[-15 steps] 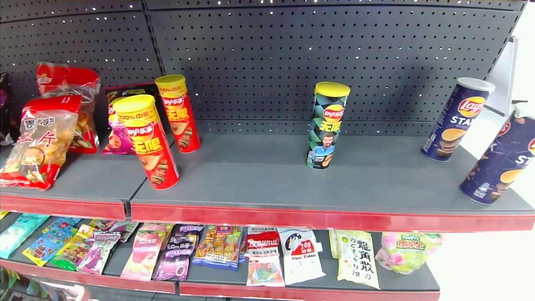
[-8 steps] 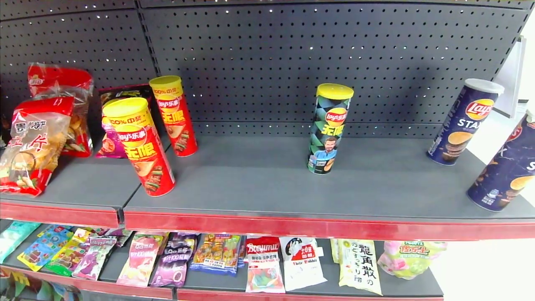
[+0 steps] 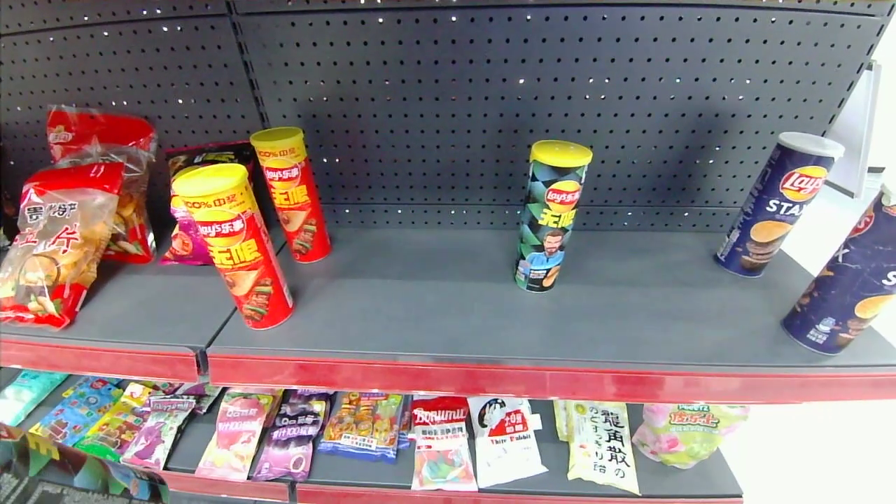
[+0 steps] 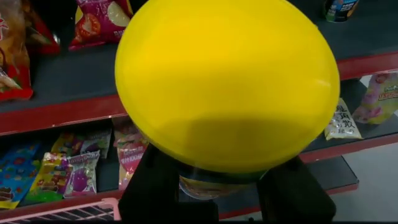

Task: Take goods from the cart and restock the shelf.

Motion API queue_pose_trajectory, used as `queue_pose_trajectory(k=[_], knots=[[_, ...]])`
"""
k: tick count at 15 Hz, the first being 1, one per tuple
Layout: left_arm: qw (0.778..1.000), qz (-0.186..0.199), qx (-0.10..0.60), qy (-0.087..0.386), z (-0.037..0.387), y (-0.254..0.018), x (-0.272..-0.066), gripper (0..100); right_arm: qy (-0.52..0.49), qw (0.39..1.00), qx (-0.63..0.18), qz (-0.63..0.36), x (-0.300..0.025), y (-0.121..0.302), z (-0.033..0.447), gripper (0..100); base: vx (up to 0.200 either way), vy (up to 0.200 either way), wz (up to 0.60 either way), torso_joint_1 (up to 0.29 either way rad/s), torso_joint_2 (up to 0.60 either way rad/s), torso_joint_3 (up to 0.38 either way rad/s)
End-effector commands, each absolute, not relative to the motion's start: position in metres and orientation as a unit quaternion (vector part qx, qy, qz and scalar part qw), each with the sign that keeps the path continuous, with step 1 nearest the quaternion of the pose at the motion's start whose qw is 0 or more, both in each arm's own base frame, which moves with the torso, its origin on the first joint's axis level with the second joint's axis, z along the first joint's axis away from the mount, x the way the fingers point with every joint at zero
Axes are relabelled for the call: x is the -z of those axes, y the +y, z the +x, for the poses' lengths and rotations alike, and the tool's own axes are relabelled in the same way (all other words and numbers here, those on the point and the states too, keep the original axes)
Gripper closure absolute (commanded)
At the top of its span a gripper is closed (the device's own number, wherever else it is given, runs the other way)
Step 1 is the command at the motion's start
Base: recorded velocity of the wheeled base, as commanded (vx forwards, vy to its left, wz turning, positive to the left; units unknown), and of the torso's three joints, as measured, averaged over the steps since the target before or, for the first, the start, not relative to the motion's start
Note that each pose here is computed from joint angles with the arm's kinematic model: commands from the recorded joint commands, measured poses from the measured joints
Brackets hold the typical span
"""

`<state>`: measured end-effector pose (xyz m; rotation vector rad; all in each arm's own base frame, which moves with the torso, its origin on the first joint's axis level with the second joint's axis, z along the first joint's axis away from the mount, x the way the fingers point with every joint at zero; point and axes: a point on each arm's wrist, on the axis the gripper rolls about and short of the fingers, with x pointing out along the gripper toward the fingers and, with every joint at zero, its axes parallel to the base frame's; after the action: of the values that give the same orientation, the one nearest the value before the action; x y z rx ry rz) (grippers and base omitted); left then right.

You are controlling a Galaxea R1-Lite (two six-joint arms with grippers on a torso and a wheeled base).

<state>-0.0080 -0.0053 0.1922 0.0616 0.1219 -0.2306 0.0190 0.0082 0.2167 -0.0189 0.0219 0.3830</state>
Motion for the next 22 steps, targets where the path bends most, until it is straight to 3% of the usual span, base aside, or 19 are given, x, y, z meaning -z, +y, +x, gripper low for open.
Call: queue_pose_trajectory(k=[1, 4, 9, 22], knots=[[0.989, 0.028, 0.118, 0.081, 0.003, -0.005, -0.199, 100, 0.107, 0.942, -0.317, -0.024, -0.246, 0.044, 0.109, 0, 0.000, 0.000, 0.00, 0.000, 0.00, 0.000], [0.990, 0.028, 0.115, 0.076, 0.002, -0.005, -0.201, 100, 0.082, 0.944, -0.319, -0.021, -0.233, 0.073, 0.191, 0, 0.000, 0.000, 0.00, 0.000, 0.00, 0.000], [0.991, 0.029, 0.111, 0.074, 0.001, -0.005, -0.201, 100, 0.093, 0.943, -0.319, -0.022, -0.225, 0.098, 0.259, 0, 0.000, 0.000, 0.00, 0.000, 0.00, 0.000], [0.991, 0.029, 0.111, 0.070, 0.000, -0.005, -0.202, 100, 0.071, 0.942, -0.328, -0.022, -0.212, 0.127, 0.318, 0, 0.000, 0.000, 0.00, 0.000, 0.00, 0.000]])
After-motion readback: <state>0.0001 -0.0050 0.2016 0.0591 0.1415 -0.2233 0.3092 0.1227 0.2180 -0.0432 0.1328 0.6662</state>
